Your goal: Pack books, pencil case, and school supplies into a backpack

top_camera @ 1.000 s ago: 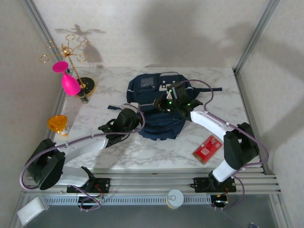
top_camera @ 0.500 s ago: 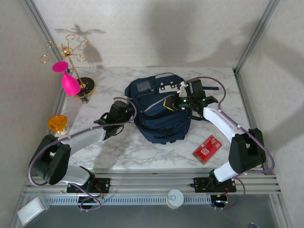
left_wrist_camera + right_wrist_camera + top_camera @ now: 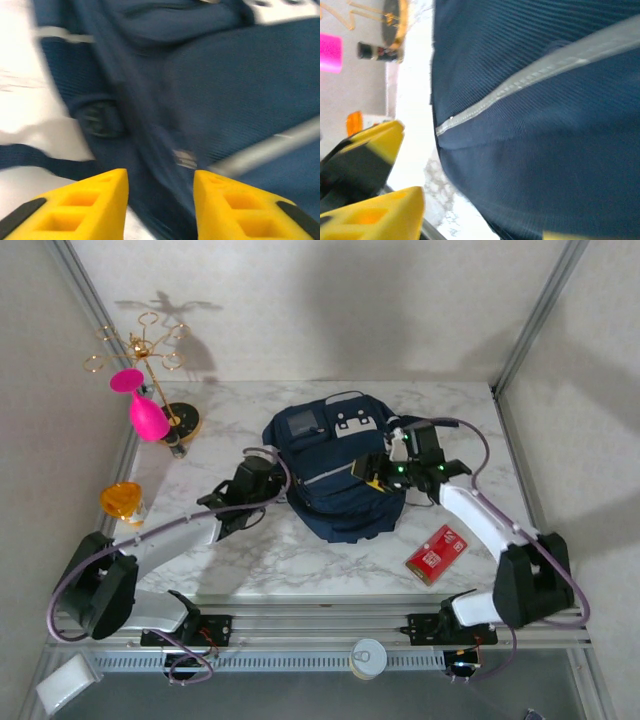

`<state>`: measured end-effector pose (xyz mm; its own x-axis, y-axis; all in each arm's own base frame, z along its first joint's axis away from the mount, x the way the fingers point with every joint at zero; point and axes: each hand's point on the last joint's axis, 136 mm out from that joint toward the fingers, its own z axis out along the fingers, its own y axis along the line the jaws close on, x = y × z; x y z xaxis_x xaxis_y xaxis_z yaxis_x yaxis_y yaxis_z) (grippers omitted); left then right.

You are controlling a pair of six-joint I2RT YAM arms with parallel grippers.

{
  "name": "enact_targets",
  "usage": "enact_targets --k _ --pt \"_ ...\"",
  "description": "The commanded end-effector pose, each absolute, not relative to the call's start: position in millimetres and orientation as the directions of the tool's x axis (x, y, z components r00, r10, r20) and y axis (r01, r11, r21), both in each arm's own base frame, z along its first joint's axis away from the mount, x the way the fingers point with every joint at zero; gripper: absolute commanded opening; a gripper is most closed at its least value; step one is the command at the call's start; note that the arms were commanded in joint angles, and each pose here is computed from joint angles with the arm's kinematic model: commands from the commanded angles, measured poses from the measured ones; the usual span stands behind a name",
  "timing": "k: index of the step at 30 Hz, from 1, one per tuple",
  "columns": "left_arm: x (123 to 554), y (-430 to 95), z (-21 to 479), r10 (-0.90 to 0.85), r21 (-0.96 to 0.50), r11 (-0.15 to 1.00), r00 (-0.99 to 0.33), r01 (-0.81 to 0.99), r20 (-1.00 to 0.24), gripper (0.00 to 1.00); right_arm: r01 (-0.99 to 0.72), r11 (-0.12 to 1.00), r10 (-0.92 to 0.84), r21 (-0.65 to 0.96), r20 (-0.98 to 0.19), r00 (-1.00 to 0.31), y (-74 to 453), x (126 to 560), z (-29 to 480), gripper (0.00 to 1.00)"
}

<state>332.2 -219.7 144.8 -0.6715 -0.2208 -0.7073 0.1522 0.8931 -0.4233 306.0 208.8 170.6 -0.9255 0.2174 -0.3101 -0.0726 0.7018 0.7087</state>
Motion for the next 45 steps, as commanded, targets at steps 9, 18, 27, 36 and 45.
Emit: enact_targets --k 9,18,27,36,45 --pt "249.7 -400.9 141.7 -0.034 -0.605 0.685 -0.811 0.406 -0.584 0.52 0.510 0.746 0.654 0.428 -0.328 -0.682 13.7 248.5 116.9 0.97" --pt "224.9 -508.3 85.7 0.096 -0.621 0.650 -0.857 0.439 -0.506 0.52 0.745 0.514 0.857 0.424 -0.225 -0.464 -48.3 227.7 75.2 0.99" --pt "235.7 -515.1 53.8 0.066 -0.617 0.685 -0.877 0.387 -0.476 0.52 0.723 0.467 0.866 0.509 -0.097 -0.491 -19.3 224.8 40.7 0.99" --pt "257.1 -456.1 40.2 0.002 -0.587 0.752 -0.892 0.300 -0.453 0.51 0.579 0.465 0.782 0.670 -0.004 -0.623 49.1 253.8 60.1 0.99" --pt "247.1 -467.2 39.5 -0.018 -0.615 0.743 -0.910 0.264 -0.413 0.50 0.565 0.595 0.729 0.571 -0.088 -0.679 42.6 250.4 68.2 0.99"
